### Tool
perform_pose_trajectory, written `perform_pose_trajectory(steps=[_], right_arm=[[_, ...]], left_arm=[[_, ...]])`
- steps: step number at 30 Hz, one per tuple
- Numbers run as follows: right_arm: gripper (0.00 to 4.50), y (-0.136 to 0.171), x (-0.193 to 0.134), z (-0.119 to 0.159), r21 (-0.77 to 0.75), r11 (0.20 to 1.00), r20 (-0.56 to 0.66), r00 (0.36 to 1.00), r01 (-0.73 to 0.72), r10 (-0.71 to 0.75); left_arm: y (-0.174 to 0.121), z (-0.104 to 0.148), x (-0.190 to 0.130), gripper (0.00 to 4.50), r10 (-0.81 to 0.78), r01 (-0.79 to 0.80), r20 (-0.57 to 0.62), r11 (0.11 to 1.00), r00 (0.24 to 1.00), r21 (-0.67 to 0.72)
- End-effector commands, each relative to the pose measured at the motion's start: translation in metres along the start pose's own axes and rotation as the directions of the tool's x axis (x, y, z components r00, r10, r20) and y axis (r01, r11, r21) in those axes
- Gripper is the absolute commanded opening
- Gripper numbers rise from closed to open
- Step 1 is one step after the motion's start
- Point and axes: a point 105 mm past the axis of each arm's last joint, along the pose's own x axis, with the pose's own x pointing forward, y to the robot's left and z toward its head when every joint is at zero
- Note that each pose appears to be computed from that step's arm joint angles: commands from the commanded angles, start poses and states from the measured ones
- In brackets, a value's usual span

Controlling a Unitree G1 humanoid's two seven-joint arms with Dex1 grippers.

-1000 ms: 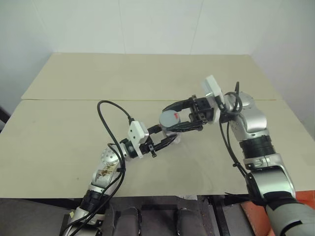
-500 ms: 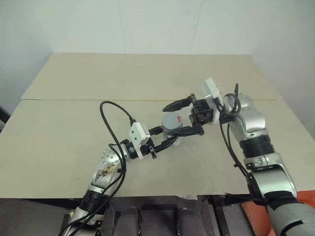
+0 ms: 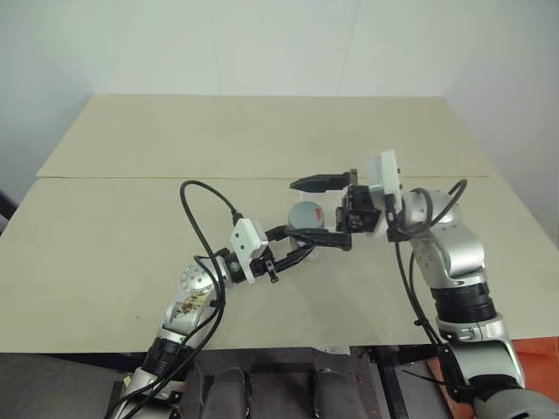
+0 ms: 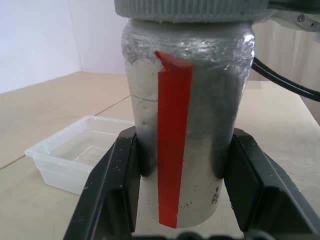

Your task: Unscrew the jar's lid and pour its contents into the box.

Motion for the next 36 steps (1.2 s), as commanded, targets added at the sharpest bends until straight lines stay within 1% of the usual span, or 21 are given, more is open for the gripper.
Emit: perform_pose_trajectory(steps=[1, 5, 16, 36], right_arm=[[4.45, -0.002, 0.003, 0.009, -0.08, 0.996, 0.005, 1.0, 0.026, -0.026], [4.45, -0.005, 0.002, 0.005, -0.082, 0.996, -0.021, 0.999, 0.038, -0.039], [4.45, -0.01, -0.02, 0.001, -0.087, 0.994, -0.076, 0.995, 0.064, -0.071], [4.45, -0.007, -0.053, 0.0, -0.073, 0.99, -0.115, 0.985, 0.117, -0.125]], left_arm=[[0.0, 0.01, 0.005, 2.03, -0.021, 0.019, 0.031, 0.999, 0.999, 0.036], [0.0, 0.01, 0.005, 2.03, -0.027, 0.025, 0.03, 0.999, 0.999, 0.04], [0.0, 0.007, 0.003, 2.03, -0.018, 0.017, 0.025, 0.999, 1.0, 0.041], [0.004, 0.008, 0.004, 2.03, -0.023, 0.021, 0.048, 0.999, 0.999, 0.035]])
